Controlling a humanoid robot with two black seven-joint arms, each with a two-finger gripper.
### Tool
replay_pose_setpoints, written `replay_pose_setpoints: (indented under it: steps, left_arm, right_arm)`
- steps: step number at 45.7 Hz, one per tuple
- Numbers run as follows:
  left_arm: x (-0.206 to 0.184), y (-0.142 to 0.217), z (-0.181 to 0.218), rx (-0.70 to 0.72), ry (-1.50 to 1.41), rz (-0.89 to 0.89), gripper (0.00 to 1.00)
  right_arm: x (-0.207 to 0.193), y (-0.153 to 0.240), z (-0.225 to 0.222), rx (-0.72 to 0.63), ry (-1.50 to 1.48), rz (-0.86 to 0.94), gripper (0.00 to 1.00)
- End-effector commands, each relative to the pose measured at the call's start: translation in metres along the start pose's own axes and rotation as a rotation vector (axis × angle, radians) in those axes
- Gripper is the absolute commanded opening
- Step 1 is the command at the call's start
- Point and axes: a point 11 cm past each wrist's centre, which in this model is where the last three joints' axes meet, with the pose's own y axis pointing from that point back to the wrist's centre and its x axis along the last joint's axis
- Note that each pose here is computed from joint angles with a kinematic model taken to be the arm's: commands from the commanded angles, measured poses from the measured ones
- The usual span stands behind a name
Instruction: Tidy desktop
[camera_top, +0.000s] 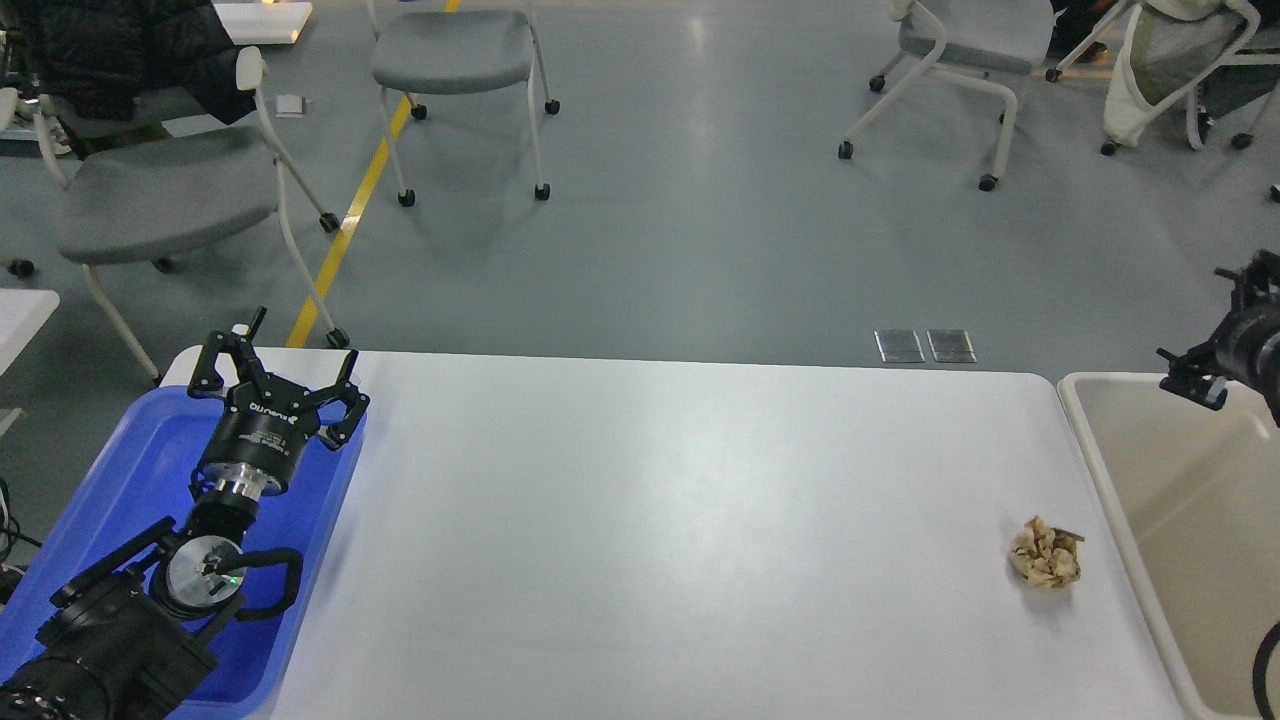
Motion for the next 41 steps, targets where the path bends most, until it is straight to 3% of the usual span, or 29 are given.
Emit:
replay_pose_setpoints:
  steps: [1,18,25,41]
  left_arm:
    - [0.0,0.0,0.0,-0.001,0.001,0.001,1.0]
    - [0.0,0.0,0.0,-0.001,0.001,0.001,1.0]
    - [0.0,0.0,0.0,-0.001,0.001,0.001,1.0]
    - [0.0,0.0,0.0,-0.001,0.001,0.001,1.0]
  right_arm:
    - [-0.091,0.017,-0.025,0.116,-0.081,-0.507,1.0]
    - [-0.189,0.01,0.073,-0.011,-0.248,-0.754,1.0]
    - [-0.205,0.011,0.119,-0.05,-0.324,-0.778,1.0]
    - [-0.19,0.017,0.191,-0.155,-0.398,-0.731,1.0]
